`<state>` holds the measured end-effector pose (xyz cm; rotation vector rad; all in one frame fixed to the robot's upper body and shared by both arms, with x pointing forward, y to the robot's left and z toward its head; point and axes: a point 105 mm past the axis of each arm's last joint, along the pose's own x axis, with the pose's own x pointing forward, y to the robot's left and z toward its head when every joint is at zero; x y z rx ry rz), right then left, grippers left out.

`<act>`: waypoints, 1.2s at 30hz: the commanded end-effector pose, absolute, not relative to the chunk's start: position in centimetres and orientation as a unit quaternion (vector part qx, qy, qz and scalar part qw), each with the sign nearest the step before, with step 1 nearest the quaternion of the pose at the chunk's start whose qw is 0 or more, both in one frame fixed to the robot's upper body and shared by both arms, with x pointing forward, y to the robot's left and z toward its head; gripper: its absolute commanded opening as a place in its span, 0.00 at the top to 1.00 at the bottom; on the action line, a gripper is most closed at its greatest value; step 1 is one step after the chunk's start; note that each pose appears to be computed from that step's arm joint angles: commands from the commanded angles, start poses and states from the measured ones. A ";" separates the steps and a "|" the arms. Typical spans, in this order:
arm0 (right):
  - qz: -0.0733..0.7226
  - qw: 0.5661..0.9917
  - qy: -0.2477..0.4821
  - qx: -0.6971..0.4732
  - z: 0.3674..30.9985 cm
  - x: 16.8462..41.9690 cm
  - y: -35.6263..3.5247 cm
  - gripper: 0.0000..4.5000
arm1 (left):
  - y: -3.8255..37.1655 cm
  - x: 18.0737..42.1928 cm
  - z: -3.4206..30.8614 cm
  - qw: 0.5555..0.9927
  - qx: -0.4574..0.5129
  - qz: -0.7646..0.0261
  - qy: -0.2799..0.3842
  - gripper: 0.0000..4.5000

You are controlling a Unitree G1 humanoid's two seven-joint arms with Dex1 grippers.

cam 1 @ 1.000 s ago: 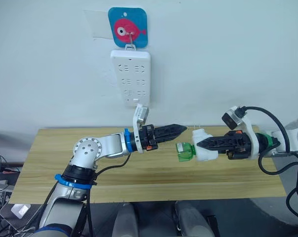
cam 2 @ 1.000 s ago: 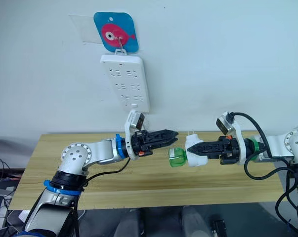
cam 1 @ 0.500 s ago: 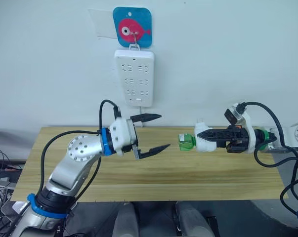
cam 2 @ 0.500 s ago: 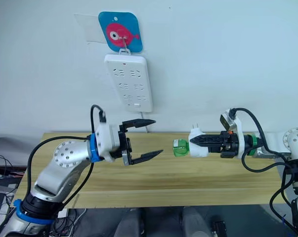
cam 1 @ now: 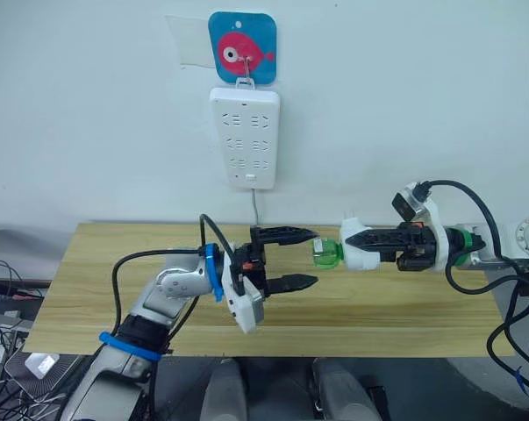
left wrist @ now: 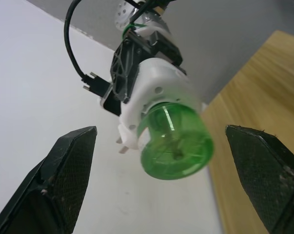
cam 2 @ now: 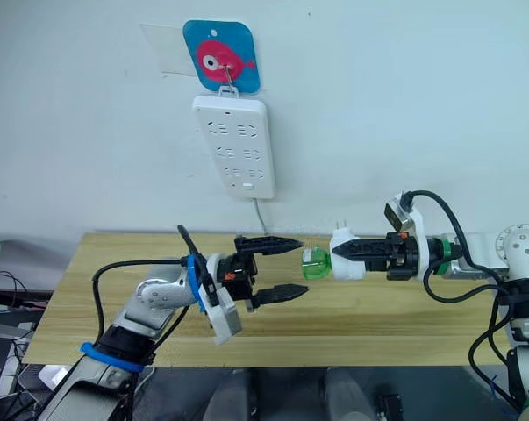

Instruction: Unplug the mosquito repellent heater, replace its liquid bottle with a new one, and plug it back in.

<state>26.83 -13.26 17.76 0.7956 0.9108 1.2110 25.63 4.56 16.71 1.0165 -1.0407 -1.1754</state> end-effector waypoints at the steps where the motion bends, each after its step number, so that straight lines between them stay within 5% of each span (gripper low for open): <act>1: 0.562 0.648 0.379 0.347 19.4 26.2 -13.2 0.33 | 4.0 25.4 16.9 0.584 0.439 -0.496 -0.470 0.00; 8: 0.563 0.647 0.378 0.348 19.5 26.2 -13.0 0.33 | 3.2 25.5 17.0 0.577 0.441 -0.487 -0.485 0.00; 11: 0.564 0.646 0.378 0.349 19.5 26.2 -13.1 0.33 | 3.1 25.7 16.9 0.580 0.442 -0.488 -0.480 0.13; 16: 0.565 0.644 0.378 0.350 19.6 26.0 -13.1 0.33 | 3.0 25.8 16.8 0.593 0.428 -0.495 -0.469 0.47; 22: 0.562 0.646 0.381 0.350 19.5 26.0 -13.3 0.33 | 3.0 25.3 17.9 0.628 0.360 -0.518 -0.455 0.49; 25: 0.559 0.649 0.384 0.345 19.4 26.0 -13.5 0.33 | 3.1 26.5 17.5 0.726 0.193 -0.600 -0.275 0.49; 27: 0.560 0.650 0.389 0.335 19.3 25.8 -13.6 0.33 | 3.1 26.0 17.2 0.739 0.064 -0.657 -0.134 0.49; 31: 0.568 0.644 0.397 0.326 19.1 25.2 -13.4 0.33 | 3.9 25.0 16.5 0.693 -0.161 -0.688 0.141 0.49; 36: 0.578 0.637 0.397 0.321 19.0 24.9 -12.9 0.33 | 4.6 26.2 19.2 0.589 -0.418 -0.644 0.253 0.49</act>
